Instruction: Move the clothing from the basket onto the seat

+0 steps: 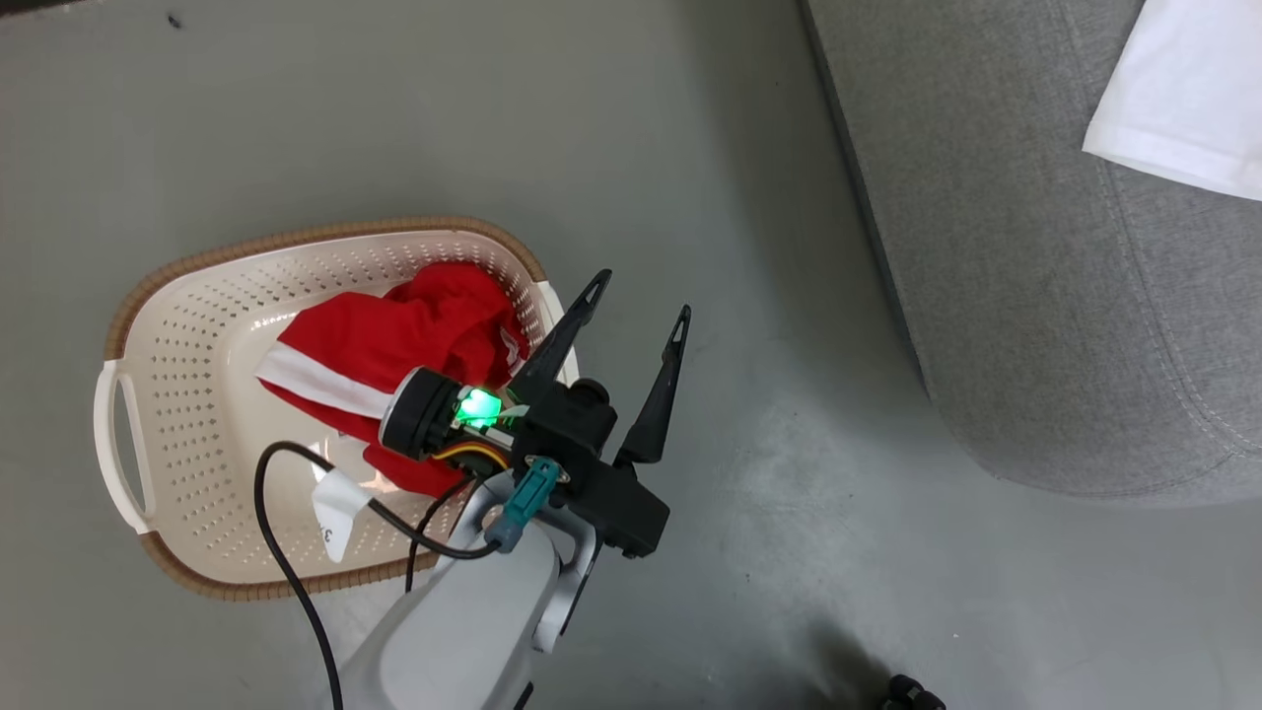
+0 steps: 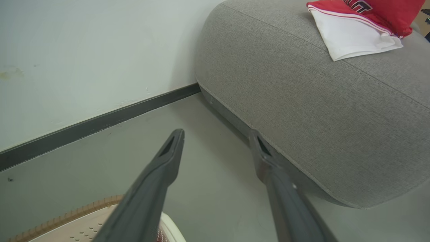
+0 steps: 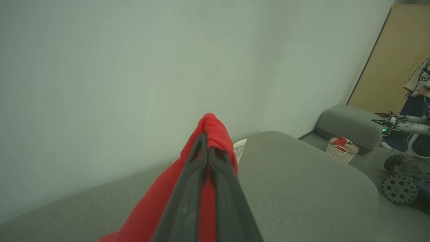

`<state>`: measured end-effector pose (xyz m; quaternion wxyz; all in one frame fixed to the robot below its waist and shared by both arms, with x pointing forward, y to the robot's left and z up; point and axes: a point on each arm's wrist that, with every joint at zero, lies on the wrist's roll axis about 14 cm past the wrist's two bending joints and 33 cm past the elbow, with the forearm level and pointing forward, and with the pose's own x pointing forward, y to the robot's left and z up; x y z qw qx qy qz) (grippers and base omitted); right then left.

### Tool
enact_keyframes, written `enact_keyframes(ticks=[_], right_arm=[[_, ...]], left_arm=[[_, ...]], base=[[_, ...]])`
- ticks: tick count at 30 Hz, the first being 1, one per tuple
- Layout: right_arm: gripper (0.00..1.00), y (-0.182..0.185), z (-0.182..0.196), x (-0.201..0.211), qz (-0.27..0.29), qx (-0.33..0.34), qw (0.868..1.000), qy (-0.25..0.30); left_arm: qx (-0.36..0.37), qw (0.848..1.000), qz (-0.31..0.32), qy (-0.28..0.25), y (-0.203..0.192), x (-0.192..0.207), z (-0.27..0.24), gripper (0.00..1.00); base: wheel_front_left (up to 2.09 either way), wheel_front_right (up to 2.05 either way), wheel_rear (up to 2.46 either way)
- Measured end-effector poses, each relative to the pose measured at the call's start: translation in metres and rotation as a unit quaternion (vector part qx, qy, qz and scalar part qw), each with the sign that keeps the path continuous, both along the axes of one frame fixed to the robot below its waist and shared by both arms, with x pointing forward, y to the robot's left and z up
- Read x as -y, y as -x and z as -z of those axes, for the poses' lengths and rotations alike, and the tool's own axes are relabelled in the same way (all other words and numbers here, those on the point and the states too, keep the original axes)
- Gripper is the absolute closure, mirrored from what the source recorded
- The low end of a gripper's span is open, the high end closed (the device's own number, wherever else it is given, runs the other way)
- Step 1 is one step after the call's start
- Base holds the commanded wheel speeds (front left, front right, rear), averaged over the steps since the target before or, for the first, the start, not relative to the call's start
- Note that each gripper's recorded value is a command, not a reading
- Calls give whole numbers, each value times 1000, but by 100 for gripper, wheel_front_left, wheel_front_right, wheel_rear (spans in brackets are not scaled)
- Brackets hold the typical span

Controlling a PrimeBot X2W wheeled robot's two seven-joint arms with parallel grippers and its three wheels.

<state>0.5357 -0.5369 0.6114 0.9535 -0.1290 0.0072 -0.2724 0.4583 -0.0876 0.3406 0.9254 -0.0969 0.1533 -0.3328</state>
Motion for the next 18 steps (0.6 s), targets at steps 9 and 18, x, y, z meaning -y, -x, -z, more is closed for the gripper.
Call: enact_keyframes(ticks=[9, 18], right_arm=[[100, -35, 87, -23, -9, -43, 996, -71], [100, -59, 179, -67, -36, -120, 981, -148]], left_arm=[[-21, 1000, -5, -3, -9, -3, 29, 0], [-49, 999, -8, -11, -8, -8, 59, 0]], base=[[0, 0, 0], [0, 0, 0]])
